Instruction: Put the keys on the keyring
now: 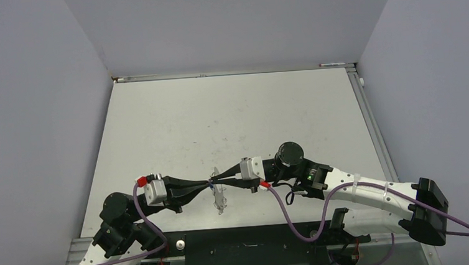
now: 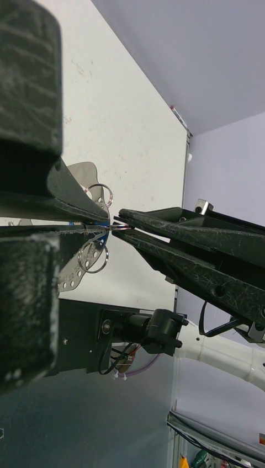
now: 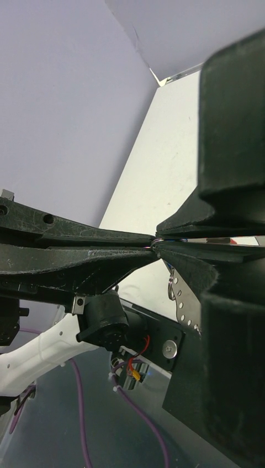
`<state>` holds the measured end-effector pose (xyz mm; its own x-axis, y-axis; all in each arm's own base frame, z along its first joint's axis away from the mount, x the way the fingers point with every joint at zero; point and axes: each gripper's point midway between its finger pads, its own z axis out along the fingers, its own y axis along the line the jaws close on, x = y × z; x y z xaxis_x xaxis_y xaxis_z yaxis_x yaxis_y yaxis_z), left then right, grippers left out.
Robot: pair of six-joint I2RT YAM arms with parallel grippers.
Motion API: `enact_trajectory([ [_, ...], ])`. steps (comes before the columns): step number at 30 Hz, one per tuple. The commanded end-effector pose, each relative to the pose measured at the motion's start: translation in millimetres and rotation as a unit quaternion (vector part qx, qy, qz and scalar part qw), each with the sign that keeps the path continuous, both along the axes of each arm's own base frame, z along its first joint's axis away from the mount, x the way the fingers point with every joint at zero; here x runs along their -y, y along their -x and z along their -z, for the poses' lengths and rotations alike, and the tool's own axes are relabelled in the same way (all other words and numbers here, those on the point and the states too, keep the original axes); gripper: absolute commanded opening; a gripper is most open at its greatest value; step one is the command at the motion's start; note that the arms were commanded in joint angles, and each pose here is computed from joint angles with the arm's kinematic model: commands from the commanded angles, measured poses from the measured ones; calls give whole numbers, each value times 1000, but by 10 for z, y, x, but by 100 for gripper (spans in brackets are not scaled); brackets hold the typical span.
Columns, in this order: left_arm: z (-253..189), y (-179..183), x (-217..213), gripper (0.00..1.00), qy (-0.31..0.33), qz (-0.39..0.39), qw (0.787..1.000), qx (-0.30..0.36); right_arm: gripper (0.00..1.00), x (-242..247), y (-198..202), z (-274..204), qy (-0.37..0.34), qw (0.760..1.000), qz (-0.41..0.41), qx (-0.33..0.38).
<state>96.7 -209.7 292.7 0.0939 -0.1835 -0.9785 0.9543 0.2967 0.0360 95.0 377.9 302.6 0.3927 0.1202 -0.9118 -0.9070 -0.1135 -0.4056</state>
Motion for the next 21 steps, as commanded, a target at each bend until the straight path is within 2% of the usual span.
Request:
enact_trajectory([
  [1,-153,-5,-21,0,20,-6,1000,21,5,13,84,-404,-64,997,-20,28],
  [21,-150,-63,-50,0,20,-24,999,13,5,278,21,-728,-145,989,22,30],
])
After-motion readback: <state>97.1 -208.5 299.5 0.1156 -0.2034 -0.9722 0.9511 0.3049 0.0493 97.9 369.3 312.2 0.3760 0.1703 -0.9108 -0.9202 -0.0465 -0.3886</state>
